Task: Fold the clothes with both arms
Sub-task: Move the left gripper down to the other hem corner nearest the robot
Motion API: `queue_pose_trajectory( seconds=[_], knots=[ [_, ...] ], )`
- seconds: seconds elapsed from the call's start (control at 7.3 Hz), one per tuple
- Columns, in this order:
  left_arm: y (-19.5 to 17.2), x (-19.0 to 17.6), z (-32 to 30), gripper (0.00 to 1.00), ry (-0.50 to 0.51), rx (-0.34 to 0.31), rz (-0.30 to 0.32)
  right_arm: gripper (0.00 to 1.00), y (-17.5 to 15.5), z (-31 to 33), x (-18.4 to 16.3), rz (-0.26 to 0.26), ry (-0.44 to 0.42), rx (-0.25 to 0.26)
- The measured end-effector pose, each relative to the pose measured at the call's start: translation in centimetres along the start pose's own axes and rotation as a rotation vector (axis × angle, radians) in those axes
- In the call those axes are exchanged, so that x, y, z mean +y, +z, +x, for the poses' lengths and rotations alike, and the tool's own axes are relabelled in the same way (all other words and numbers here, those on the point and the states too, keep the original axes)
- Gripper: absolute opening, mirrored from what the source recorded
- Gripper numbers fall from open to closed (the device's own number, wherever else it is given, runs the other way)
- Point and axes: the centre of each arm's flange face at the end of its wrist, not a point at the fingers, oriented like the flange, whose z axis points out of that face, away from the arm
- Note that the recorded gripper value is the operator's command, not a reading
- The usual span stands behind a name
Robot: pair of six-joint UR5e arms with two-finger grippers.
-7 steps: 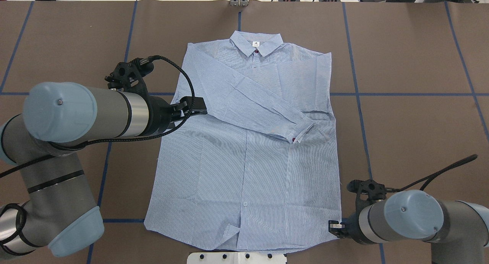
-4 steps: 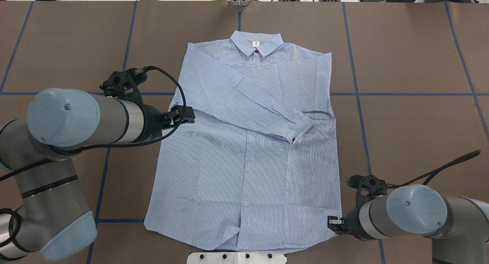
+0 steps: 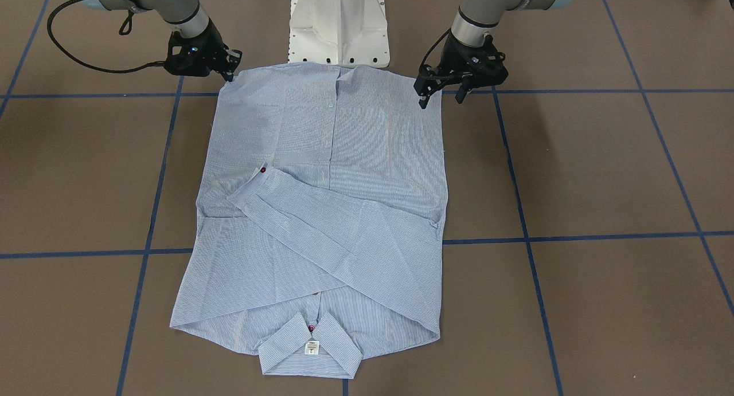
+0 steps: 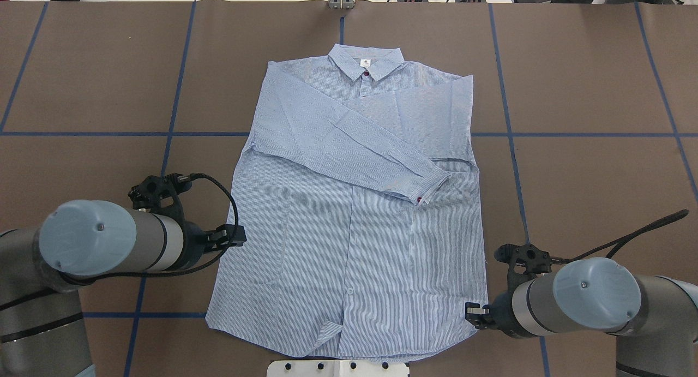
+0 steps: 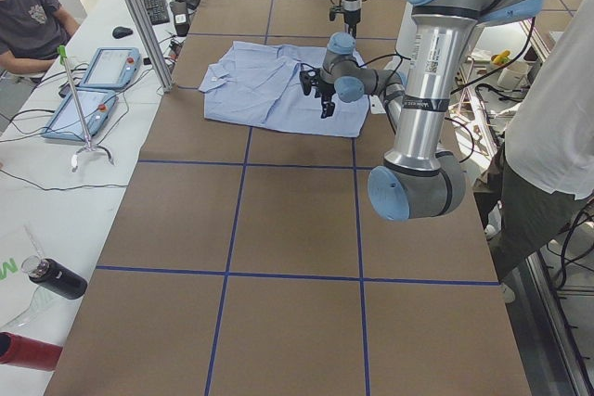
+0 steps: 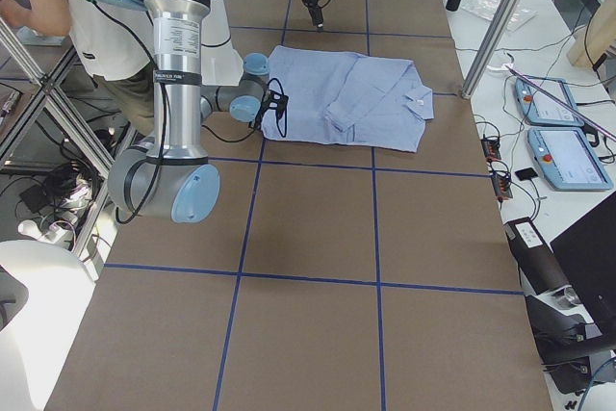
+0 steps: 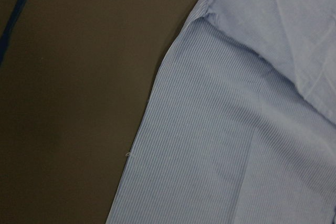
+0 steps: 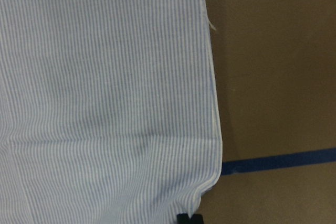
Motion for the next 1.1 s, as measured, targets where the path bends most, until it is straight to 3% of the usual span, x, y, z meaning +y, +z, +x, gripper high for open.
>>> queue_pose_trajectory(
  seconds=[0.27,0.68,0.82,1.1],
  knots=[
    [2.2,3.7,-1.2,0.94,-0.030,-0.053,-0.029,0.00,-0.3,-0.4,-0.3,-0.001,0.003,-0.012],
    [5.1,8.2,-1.8,0.70,-0.088,-0.103,-0.052,0.00,-1.4,-0.7,-0.6,-0.008,0.009,-0.030],
    [5.5,8.7,-1.9,0.66,-0.099,-0.110,-0.055,0.00,-1.7,-0.7,-0.8,-0.009,0.012,-0.034],
    [5.8,8.9,-2.2,0.65,-0.105,-0.119,-0.055,0.00,-2.3,-0.6,-1.3,-0.013,0.023,-0.038]
  ],
)
